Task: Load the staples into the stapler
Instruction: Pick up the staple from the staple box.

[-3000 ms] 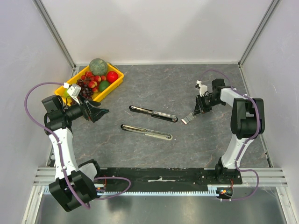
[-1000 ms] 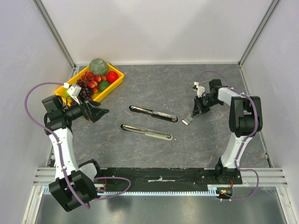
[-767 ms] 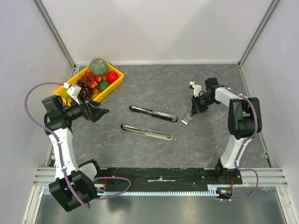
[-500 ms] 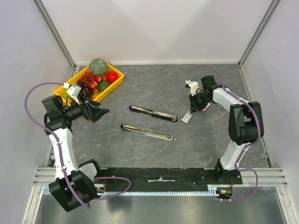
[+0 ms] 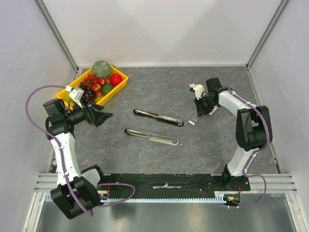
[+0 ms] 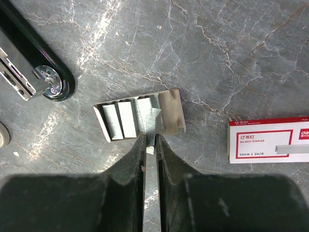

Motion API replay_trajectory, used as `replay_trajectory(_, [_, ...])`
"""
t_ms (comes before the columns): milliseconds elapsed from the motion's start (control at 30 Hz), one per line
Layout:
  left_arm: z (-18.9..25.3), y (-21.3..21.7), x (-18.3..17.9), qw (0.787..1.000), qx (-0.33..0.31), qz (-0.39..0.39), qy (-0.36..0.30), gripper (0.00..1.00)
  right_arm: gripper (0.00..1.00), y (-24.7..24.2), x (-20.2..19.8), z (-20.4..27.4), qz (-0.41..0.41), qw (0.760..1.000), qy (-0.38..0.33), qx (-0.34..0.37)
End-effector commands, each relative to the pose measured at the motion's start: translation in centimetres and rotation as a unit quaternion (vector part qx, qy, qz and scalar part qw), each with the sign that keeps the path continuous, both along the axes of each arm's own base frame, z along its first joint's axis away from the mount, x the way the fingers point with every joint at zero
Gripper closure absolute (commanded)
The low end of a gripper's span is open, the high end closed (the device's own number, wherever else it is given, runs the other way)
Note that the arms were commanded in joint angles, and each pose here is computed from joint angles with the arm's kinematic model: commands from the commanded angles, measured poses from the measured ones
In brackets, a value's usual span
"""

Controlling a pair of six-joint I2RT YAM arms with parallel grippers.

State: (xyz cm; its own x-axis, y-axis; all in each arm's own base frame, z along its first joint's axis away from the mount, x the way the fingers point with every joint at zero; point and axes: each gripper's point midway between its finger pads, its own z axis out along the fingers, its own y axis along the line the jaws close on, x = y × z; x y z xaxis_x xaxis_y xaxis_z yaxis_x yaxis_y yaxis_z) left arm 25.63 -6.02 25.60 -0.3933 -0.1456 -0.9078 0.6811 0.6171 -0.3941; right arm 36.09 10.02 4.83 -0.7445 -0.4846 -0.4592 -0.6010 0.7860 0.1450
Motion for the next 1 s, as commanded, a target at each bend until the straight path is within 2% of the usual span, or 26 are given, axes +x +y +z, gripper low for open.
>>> replay_trajectory(0, [0.6,-0.1,-0.1,1.0,-0.004,-0.006,-0.011,0.01,0.83,0.1,0.8,1.3,0.002,1.0,-0.02,0.001])
replay_trajectory(233, [0.6,0.0,0.0,1.0,-0.005,-0.006,-0.009,0.01,0.83,-2.6,0.6,4.1,0.016,0.994,-0.082,-0.07])
replay_trajectory(400, [0.5,0.0,0.0,1.0,-0.006,-0.007,-0.009,0.01,0.83,-5.2,-2.0,4.8,0.044,0.983,-0.106,-0.142])
replay_trajectory(633, [0.8,-0.2,-0.2,1.0,-0.006,-0.01,-0.014,0.01,0.82,-9.0,-6.1,2.2,0.07,0.959,-0.104,-0.253])
replay_trajectory(967, [1.1,-0.3,-0.5,1.0,-0.001,-0.008,-0.021,0.01,0.81,-10.9,-7.9,0.4,0.097,0.914,-0.129,-0.371])
